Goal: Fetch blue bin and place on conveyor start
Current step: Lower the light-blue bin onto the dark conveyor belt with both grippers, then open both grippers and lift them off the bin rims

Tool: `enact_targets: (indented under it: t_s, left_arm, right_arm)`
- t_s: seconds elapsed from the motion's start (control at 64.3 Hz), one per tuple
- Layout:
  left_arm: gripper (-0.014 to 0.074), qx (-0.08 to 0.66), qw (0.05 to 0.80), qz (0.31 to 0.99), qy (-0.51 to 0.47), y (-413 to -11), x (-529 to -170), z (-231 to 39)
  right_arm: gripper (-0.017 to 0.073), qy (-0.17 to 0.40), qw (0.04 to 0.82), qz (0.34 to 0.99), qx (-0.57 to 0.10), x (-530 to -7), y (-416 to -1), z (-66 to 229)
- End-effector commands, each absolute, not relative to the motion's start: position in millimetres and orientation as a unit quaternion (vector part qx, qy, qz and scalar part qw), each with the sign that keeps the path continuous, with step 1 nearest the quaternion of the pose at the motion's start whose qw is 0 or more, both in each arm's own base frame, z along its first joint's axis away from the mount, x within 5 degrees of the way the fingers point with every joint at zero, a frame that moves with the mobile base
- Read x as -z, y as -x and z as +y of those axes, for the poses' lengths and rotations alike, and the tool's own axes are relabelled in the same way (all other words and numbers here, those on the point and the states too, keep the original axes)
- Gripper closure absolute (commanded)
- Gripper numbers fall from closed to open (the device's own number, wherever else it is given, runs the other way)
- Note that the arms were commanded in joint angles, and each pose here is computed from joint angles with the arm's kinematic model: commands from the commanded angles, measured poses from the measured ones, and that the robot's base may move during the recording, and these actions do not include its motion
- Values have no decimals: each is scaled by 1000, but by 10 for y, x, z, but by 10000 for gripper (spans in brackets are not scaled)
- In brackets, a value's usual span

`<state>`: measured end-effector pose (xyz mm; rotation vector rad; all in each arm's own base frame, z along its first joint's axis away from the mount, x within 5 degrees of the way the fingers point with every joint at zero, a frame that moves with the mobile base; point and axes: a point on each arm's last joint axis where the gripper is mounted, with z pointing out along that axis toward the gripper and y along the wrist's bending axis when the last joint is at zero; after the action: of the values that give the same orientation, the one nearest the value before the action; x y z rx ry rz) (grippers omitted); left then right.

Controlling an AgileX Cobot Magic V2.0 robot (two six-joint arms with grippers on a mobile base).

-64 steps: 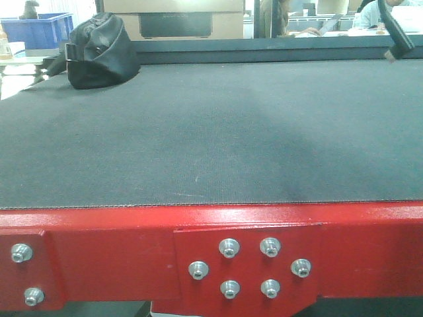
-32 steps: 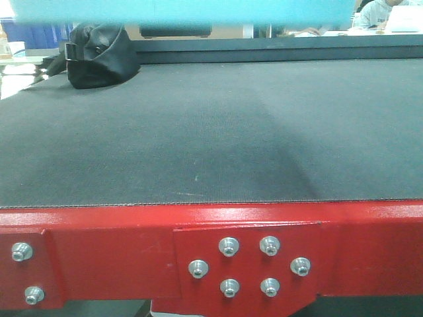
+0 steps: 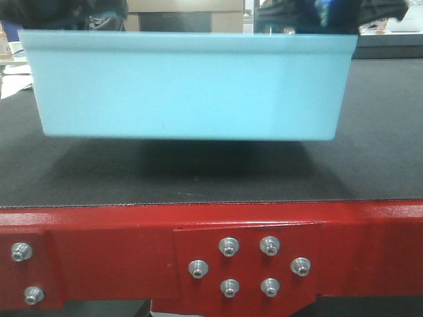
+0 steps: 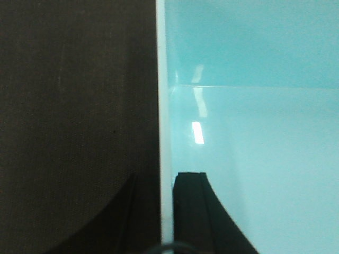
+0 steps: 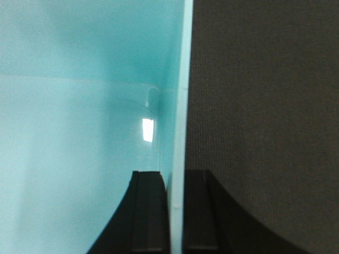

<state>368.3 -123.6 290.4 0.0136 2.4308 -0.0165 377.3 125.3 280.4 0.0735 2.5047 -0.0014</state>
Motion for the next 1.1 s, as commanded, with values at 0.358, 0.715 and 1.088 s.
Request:
enact_targets:
  t_s: [0.358,0.715,1.088]
  left_arm:
    - [487,35,351,936,-13,-3799,-2745,-1391]
    - [215,-18,351,936,25,-3851,-2802,-1155]
    - [367,-6,376,926,32,-3708,-3092,-1126]
  right_arm:
    - [531,-9,359,932,-52,-2685,-3944,1452]
    - [242,-35,345,938,-24,-2705,-3971,1205]
    - [391,-46,380,923,-31,-3081,-3830,1090]
